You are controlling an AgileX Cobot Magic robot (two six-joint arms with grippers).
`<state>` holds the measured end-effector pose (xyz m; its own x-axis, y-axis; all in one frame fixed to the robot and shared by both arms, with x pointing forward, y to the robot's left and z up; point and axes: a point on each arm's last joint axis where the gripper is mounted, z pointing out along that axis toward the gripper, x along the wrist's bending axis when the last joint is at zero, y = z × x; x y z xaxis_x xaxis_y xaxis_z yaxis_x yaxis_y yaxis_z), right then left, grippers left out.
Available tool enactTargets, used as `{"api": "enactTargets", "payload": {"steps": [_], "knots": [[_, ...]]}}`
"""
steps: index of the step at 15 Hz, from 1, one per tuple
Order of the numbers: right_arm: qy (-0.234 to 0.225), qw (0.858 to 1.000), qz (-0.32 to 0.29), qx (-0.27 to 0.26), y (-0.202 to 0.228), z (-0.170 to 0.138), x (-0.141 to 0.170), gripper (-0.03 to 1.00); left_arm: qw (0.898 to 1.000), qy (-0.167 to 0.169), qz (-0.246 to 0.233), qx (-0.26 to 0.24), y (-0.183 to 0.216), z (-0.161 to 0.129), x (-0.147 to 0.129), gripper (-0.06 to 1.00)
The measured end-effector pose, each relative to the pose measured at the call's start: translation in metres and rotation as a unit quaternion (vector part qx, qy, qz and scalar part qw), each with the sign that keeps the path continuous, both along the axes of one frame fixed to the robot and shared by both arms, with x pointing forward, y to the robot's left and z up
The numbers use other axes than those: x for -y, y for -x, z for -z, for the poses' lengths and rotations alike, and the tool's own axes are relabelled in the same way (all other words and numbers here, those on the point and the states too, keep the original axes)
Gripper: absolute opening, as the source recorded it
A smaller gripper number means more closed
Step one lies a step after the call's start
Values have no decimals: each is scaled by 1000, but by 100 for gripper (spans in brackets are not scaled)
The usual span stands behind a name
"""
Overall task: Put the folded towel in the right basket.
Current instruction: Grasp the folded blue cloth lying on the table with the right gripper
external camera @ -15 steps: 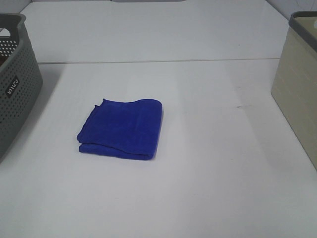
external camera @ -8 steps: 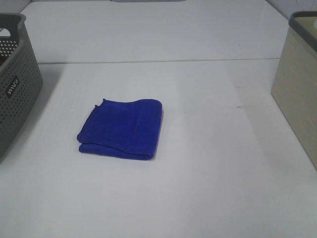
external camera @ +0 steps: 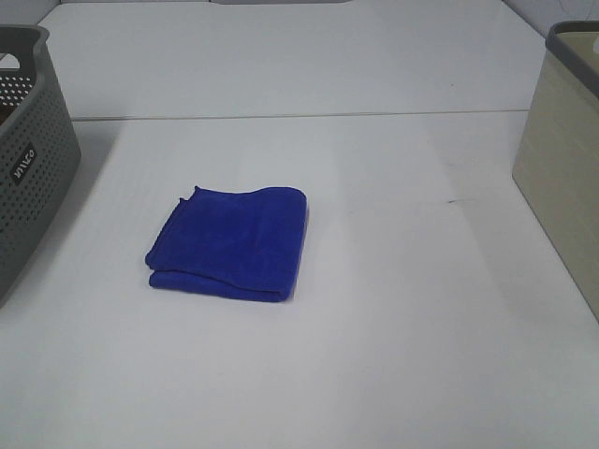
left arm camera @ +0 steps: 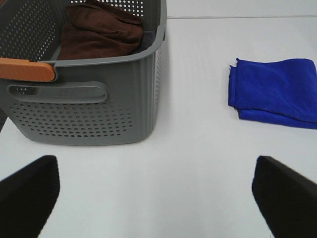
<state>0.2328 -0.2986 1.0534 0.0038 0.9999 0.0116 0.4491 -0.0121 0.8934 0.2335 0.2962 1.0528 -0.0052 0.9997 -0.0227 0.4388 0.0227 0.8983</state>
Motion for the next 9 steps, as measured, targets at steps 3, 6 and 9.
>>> {"api": "enactTargets", "payload": {"steps": [3, 6, 9], "knots": [[0, 1000, 0, 0, 0, 0, 0, 97, 1000, 0, 0, 0, 0, 0, 0, 98], [0, 1000, 0, 0, 0, 0, 0, 97, 1000, 0, 0, 0, 0, 0, 0, 98], [0, 1000, 0, 0, 0, 0, 0, 97, 1000, 0, 0, 0, 0, 0, 0, 98]]}}
